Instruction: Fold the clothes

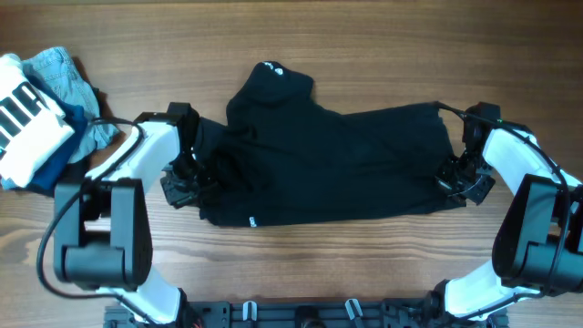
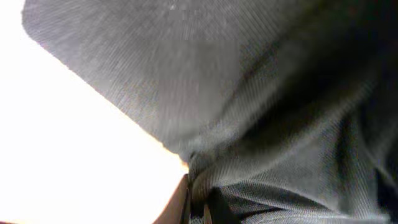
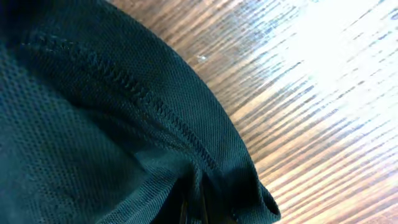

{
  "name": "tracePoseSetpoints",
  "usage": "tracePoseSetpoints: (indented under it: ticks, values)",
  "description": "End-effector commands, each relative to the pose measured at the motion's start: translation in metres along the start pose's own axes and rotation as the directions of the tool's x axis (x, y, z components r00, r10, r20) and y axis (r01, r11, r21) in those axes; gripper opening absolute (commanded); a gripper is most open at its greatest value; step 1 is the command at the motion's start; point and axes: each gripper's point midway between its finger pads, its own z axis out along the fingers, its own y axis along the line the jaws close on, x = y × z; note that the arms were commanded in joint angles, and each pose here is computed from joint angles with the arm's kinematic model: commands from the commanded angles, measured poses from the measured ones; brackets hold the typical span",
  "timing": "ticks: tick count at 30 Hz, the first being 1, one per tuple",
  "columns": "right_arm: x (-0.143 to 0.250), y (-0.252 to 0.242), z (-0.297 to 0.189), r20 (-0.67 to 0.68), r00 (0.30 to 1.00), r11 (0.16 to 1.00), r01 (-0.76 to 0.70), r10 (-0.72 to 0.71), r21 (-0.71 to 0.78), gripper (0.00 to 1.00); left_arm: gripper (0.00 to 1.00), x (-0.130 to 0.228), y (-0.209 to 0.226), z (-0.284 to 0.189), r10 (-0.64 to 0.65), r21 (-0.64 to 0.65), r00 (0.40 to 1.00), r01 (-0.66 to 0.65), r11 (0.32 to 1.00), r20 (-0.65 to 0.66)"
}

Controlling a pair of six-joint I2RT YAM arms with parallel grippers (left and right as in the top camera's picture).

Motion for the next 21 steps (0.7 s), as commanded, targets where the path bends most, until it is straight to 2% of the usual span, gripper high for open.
tracePoseSetpoints:
  ticks: [1,3,4,5,6,7,9,12,16,21]
  values:
    - [0.005,-0.014,-0.002,0.022,0.999,0.999,-0.028,0.027,0.045,0.04,0.07,0.002,0.002,-0.034,-0.016,0.042,0.993,0.012,0.999,0.115]
    - [0.002,-0.008,-0.015,0.054,0.998,0.999,-0.034,0.034,-0.008,0.05,0.32,0.003,-0.008,-0.052,-0.011,0.118,0.986,-0.010,0.993,0.169]
    - [0.000,-0.006,-0.023,0.075,0.996,0.999,-0.036,0.038,-0.035,0.10,0.47,0.002,-0.012,-0.061,-0.009,0.152,0.980,-0.023,0.988,0.201]
    - [-0.004,-0.003,-0.033,0.108,0.993,0.997,-0.037,0.044,-0.064,0.16,0.66,0.000,-0.018,-0.070,-0.008,0.190,0.971,-0.038,0.981,0.239]
    - [-0.009,-0.002,-0.045,0.147,0.988,0.996,-0.032,0.045,-0.086,0.48,0.91,-0.005,-0.025,-0.083,-0.010,0.235,0.955,-0.063,0.970,0.295]
    - [-0.013,0.000,-0.055,0.179,0.983,0.994,-0.011,0.030,-0.105,0.72,1.00,-0.011,-0.031,-0.094,-0.013,0.271,0.938,-0.087,0.959,0.347]
    - [-0.017,0.011,-0.072,0.223,0.975,0.984,0.060,-0.021,-0.169,0.75,1.00,-0.022,-0.041,-0.114,-0.022,0.318,0.900,-0.131,0.939,0.436]
    - [-0.019,0.029,-0.089,0.275,0.958,0.950,0.154,-0.077,-0.271,0.75,1.00,-0.037,-0.077,-0.151,0.046,0.404,0.808,-0.342,0.848,0.588]
    - [-0.018,0.039,-0.093,0.288,0.952,0.928,0.195,-0.102,-0.316,0.75,1.00,-0.065,-0.110,-0.180,0.055,0.394,0.681,-0.486,0.780,0.730]
    - [-0.018,0.039,-0.093,0.286,0.953,0.929,0.194,-0.102,-0.316,0.75,1.00,-0.109,-0.138,-0.170,0.150,0.324,0.658,-0.540,0.776,0.738]
